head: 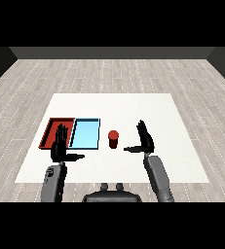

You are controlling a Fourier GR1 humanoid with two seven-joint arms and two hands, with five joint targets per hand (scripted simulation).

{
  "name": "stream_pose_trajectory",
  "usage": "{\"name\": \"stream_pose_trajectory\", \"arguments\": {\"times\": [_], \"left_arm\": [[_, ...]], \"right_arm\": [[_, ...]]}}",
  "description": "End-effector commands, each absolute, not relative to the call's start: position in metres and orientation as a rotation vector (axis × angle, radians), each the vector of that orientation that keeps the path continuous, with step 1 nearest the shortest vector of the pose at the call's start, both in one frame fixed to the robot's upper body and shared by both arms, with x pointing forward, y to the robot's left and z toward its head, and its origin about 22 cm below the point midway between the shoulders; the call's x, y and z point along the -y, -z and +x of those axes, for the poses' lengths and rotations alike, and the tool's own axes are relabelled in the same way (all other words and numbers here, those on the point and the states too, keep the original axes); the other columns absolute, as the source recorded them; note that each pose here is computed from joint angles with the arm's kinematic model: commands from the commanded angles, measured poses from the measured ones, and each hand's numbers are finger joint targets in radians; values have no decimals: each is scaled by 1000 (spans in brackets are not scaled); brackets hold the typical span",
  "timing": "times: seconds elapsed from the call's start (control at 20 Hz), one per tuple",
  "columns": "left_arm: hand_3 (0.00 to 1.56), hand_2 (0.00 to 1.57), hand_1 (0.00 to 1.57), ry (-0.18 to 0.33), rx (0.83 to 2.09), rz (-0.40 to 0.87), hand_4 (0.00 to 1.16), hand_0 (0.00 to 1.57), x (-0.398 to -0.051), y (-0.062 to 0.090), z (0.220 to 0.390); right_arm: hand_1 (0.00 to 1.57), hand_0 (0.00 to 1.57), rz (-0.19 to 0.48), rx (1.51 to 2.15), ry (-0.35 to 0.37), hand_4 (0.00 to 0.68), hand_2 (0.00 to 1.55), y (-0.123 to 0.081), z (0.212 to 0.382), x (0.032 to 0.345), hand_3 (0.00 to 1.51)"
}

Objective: Pick the red can and put it in the red box

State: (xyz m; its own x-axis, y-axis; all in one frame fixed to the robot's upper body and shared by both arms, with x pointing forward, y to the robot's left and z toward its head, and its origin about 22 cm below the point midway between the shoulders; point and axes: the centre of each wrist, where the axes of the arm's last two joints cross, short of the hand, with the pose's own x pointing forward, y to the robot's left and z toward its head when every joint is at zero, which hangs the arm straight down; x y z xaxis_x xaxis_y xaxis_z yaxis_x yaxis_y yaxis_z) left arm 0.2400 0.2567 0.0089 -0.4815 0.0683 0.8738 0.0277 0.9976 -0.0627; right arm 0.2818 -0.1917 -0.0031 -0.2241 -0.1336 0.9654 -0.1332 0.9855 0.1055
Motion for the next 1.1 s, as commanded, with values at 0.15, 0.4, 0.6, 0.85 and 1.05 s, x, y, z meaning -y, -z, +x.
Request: {"name": "stream_pose_trajectory", "arguments": {"times": [0.15,0.4,0.6,0.85,1.05], "left_arm": [[0,0,0,-46,2084,-57,0,0,-255,-12,219],[0,0,0,-42,2060,-54,0,0,-257,0,240],[0,0,0,-71,2078,-50,0,0,-253,-19,240],[0,0,0,-65,2068,-79,0,0,-269,-12,249],[0,0,0,-41,2072,-81,0,0,-245,-26,239]], "right_arm": [[0,0,247,1761,63,0,0,16,279,165,0],[0,0,244,1738,61,0,0,53,284,144,0],[0,0,271,1708,70,0,0,68,280,151,0],[0,0,299,1716,77,0,0,57,278,131,0],[0,0,321,1711,86,0,0,56,287,121,0]]}}
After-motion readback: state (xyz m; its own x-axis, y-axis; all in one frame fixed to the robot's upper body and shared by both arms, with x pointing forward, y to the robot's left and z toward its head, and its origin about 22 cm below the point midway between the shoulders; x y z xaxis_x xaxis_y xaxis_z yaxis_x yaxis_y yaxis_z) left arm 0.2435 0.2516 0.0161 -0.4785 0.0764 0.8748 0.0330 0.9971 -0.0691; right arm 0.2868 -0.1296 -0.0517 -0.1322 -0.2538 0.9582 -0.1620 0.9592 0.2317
